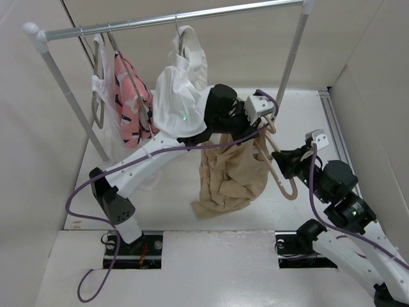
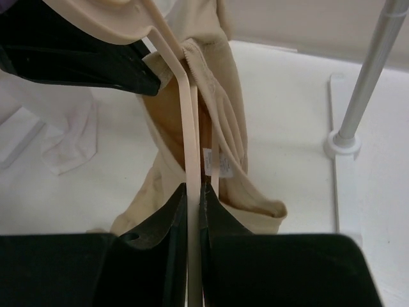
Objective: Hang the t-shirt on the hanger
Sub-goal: Place tshirt on hanger
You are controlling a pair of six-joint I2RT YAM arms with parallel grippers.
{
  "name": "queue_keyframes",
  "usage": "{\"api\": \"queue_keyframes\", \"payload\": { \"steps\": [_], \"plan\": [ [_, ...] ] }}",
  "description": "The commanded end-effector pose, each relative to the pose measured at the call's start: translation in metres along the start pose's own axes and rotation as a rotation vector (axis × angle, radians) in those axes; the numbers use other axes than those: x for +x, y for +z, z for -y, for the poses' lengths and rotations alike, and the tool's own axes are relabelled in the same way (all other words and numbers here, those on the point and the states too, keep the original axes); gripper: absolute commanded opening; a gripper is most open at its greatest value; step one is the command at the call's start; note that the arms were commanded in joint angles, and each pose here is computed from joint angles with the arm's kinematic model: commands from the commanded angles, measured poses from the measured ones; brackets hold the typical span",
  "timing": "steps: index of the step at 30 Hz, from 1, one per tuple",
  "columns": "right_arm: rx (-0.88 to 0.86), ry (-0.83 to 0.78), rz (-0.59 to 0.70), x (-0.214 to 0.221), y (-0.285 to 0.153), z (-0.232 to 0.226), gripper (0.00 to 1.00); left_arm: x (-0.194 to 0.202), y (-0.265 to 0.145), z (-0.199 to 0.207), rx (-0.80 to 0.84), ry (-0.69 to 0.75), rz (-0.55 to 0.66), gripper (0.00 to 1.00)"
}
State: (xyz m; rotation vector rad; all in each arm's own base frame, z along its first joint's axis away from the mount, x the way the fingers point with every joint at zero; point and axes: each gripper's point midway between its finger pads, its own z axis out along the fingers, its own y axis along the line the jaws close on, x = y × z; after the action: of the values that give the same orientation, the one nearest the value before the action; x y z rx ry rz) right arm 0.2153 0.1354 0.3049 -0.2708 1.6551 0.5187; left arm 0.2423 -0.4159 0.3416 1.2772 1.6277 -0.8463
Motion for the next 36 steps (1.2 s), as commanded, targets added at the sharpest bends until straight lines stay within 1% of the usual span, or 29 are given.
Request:
{"api": "queue_keyframes", "payload": {
  "steps": [1, 2, 3, 4, 5, 6, 8, 9, 10, 12, 13, 14, 16, 19, 20, 22, 25, 26, 27, 28, 31, 33, 34, 35, 36],
  "plan": [
    [0.02, -0.038, 0.214, -0.048, -0.001, 0.004, 0.0, -0.047, -0.046, 0.044, 0.147, 0.169, 0.163, 0.0],
    [0.022, -0.067, 0.223, -0.051, -0.002, 0.005, 0.0, -0.037, -0.046, 0.045, 0.152, 0.176, 0.14, 0.0],
    [0.008, -0.083, 0.21, -0.045, 0.0, 0.003, 0.0, -0.038, -0.055, 0.05, 0.161, 0.203, 0.155, 0.02],
    [-0.002, -0.093, 0.224, -0.049, 0.0, 0.001, 0.0, -0.033, -0.058, 0.051, 0.162, 0.223, 0.146, 0.06],
    [-0.011, -0.105, 0.238, -0.05, -0.002, 0.0, 0.0, -0.023, -0.058, 0.05, 0.164, 0.268, 0.131, 0.12],
    [-0.011, -0.105, 0.238, -0.05, -0.002, 0.0, 0.0, -0.022, -0.069, 0.054, 0.161, 0.299, 0.136, 0.34],
    [-0.05, -0.123, 0.256, -0.052, -0.006, -0.006, 0.0, -0.007, -0.073, 0.051, 0.137, 0.327, 0.111, 0.49],
    [-0.064, -0.135, 0.244, -0.047, -0.004, -0.008, 0.0, -0.007, -0.077, 0.048, 0.11, 0.332, 0.116, 0.55],
    [-0.098, -0.139, 0.249, -0.047, -0.007, -0.014, 0.0, -0.02, -0.092, 0.041, 0.059, 0.389, 0.169, 0.6],
    [-0.128, -0.143, 0.234, -0.039, -0.006, -0.018, 0.0, -0.024, -0.102, 0.03, -0.005, 0.431, 0.204, 0.64],
    [-0.141, -0.145, 0.232, -0.038, -0.006, -0.02, 0.0, -0.044, -0.116, 0.029, -0.045, 0.476, 0.28, 0.67],
    [-0.165, -0.148, 0.236, -0.036, -0.007, -0.024, 0.0, -0.05, -0.121, 0.028, -0.068, 0.515, 0.304, 0.72],
    [-0.183, -0.15, 0.233, -0.032, -0.008, -0.026, 0.0, -0.05, -0.122, 0.026, -0.081, 0.58, 0.311, 0.78],
    [-0.219, -0.154, 0.229, -0.029, -0.01, -0.032, 0.0, -0.052, -0.123, 0.021, -0.106, 0.668, 0.305, 0.81],
    [-0.23, -0.156, 0.238, -0.031, -0.013, -0.034, 0.0, -0.048, -0.119, 0.019, -0.101, 0.68, 0.287, 0.81],
    [-0.243, -0.157, 0.237, -0.03, -0.014, -0.036, 0.0, -0.046, -0.116, 0.021, -0.087, 0.74, 0.285, 0.81],
    [-0.264, -0.16, 0.216, -0.023, -0.013, -0.039, 0.0, -0.044, -0.115, 0.025, -0.057, 0.782, 0.283, 0.81],
    [-0.264, -0.16, 0.216, -0.023, -0.013, -0.039, 0.0, -0.043, -0.117, 0.025, -0.062, 0.811, 0.282, 0.79],
    [-0.272, -0.16, 0.203, -0.02, -0.01, -0.04, 0.0, -0.04, -0.116, 0.027, -0.048, 0.816, 0.275, 0.69],
    [-0.272, -0.16, 0.203, -0.02, -0.01, -0.04, 0.0, -0.038, -0.116, 0.03, -0.031, 0.826, 0.274, 0.57],
    [-0.27, -0.159, 0.184, -0.016, -0.008, -0.039, 0.0, -0.039, -0.122, 0.041, 0.018, 0.838, 0.29, 0.17],
    [-0.26, -0.158, 0.185, -0.016, -0.008, -0.038, 0.0, -0.036, -0.122, 0.044, 0.035, 0.832, 0.283, 0.18],
    [-0.259, -0.158, 0.175, -0.014, -0.005, -0.037, 0.0, -0.033, -0.122, 0.041, 0.034, 0.813, 0.271, 0.21],
    [-0.258, -0.167, 0.176, -0.014, -0.005, -0.037, 0.0, -0.032, -0.122, 0.041, 0.035, 0.804, 0.271, 0.44],
    [-0.257, -0.166, 0.165, -0.012, -0.003, -0.037, 0.0, -0.034, -0.126, 0.042, 0.031, 0.808, 0.278, 0.55]
  ]
}}
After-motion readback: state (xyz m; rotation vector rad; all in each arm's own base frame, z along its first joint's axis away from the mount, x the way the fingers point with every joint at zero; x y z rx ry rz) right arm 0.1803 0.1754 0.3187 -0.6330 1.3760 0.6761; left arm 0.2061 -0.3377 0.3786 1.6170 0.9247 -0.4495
